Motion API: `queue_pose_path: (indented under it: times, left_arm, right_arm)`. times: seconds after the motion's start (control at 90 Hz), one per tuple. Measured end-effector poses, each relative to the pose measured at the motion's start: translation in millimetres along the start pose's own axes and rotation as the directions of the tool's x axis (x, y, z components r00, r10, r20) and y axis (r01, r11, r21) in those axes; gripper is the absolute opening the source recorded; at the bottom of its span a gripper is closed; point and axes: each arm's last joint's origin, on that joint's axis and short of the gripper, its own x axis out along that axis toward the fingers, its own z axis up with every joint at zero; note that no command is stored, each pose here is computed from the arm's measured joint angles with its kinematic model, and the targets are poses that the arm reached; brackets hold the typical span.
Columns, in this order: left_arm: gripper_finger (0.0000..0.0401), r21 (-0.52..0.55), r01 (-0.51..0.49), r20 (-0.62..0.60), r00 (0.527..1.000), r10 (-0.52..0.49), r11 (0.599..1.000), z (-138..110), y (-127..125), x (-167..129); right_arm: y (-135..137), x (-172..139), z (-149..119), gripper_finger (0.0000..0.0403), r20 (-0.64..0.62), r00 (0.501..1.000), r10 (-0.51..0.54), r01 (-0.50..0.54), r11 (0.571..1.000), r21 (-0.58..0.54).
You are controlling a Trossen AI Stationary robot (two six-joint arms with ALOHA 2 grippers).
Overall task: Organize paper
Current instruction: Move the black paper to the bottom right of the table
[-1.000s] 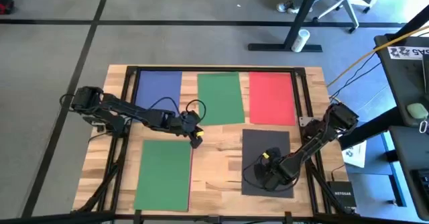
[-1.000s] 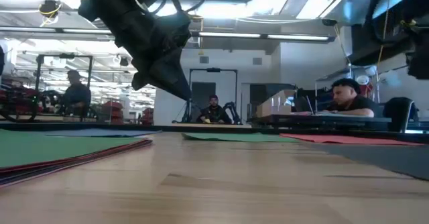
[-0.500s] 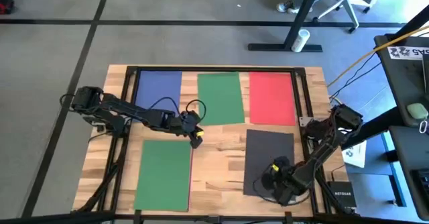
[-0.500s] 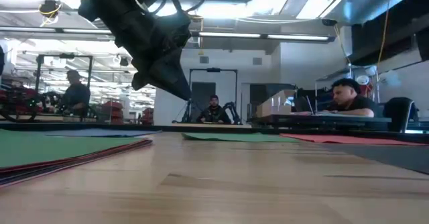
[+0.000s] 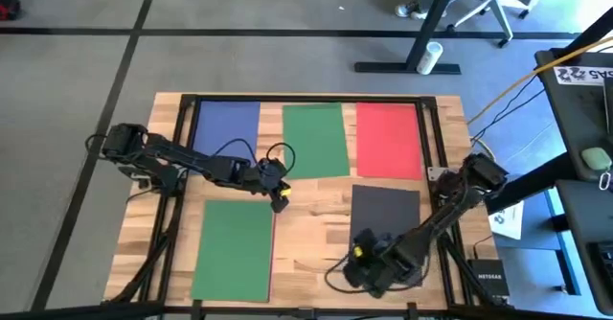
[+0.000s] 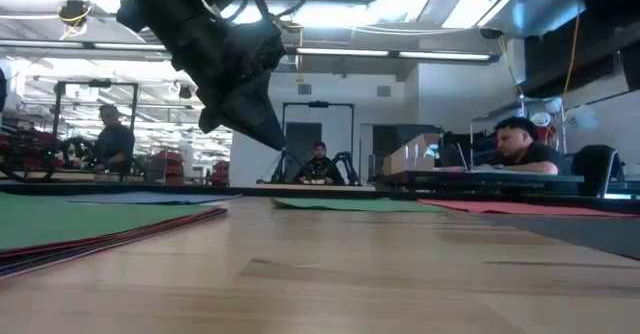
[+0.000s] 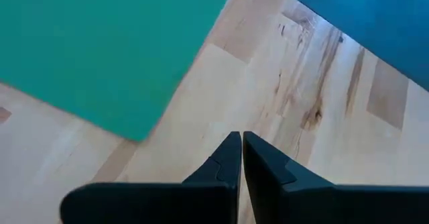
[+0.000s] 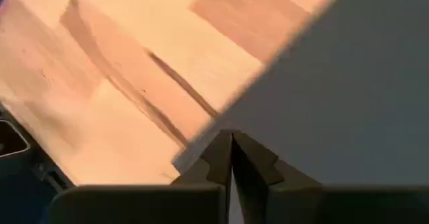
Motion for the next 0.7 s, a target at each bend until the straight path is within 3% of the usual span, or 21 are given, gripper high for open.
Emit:
queue_pose_path:
  times: [0.233,0.7]
  left_arm:
    - [0.0000,0.016,-0.004,-0.024,1.000,0.005,1.000,-4,-2,-1]
    - [0.0000,0.023,0.000,-0.020,1.000,0.000,1.000,-4,-3,-1]
  right_arm:
    - [0,23,-3,0.0000,-0.121,0.992,-0.048,0.043,0.998,-0.045]
    - [-4,17,-28,0.0000,-0.198,0.978,-0.064,0.062,0.998,-0.017]
